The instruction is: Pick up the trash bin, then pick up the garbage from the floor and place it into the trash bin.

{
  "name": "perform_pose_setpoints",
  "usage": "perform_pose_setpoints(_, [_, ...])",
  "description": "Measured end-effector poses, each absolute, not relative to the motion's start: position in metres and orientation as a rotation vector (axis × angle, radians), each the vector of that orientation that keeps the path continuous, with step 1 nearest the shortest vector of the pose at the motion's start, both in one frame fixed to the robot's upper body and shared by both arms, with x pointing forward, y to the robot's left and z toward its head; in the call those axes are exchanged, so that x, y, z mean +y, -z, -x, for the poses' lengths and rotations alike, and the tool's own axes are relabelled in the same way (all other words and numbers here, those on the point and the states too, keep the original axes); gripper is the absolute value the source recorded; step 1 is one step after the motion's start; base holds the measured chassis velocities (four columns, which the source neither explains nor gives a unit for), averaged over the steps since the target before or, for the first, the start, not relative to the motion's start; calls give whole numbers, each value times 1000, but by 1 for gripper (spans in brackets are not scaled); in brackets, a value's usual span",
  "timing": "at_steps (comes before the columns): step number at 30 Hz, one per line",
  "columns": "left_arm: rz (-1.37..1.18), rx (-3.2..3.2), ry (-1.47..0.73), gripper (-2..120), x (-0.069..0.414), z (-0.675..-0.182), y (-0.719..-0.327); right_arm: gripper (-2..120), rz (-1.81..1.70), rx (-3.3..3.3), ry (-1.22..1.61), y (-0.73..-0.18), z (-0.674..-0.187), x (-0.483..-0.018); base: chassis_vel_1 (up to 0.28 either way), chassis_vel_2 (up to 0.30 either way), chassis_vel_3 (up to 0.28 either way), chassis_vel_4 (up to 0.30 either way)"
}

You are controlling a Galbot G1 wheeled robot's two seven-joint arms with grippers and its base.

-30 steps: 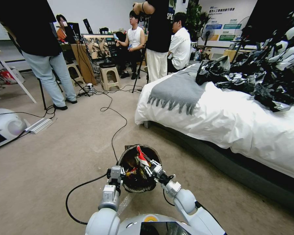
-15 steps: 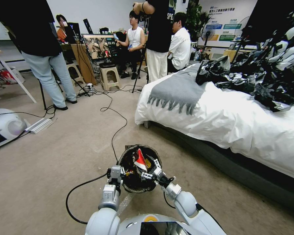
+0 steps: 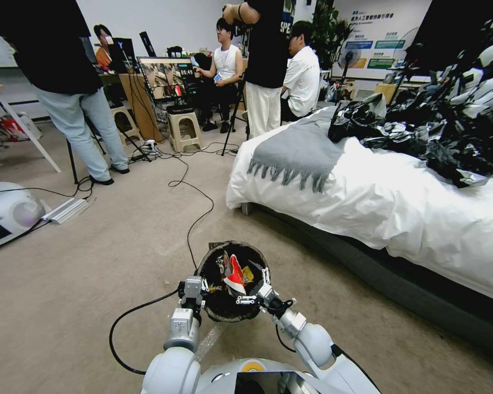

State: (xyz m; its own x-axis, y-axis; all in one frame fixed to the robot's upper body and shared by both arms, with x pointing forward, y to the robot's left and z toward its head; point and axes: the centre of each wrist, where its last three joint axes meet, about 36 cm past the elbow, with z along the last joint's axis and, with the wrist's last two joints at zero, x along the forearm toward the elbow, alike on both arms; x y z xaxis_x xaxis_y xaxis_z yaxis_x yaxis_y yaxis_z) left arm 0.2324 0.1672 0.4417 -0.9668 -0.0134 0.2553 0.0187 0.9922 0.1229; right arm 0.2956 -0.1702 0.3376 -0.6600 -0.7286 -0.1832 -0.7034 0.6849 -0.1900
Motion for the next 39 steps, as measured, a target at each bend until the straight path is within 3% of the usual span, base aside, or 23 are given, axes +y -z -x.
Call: perform_pose_setpoints(39, [-30, -2886, 123, 0, 174, -236, -450, 100, 1201, 2739, 246, -368, -275, -234, 0, 0, 0, 0])
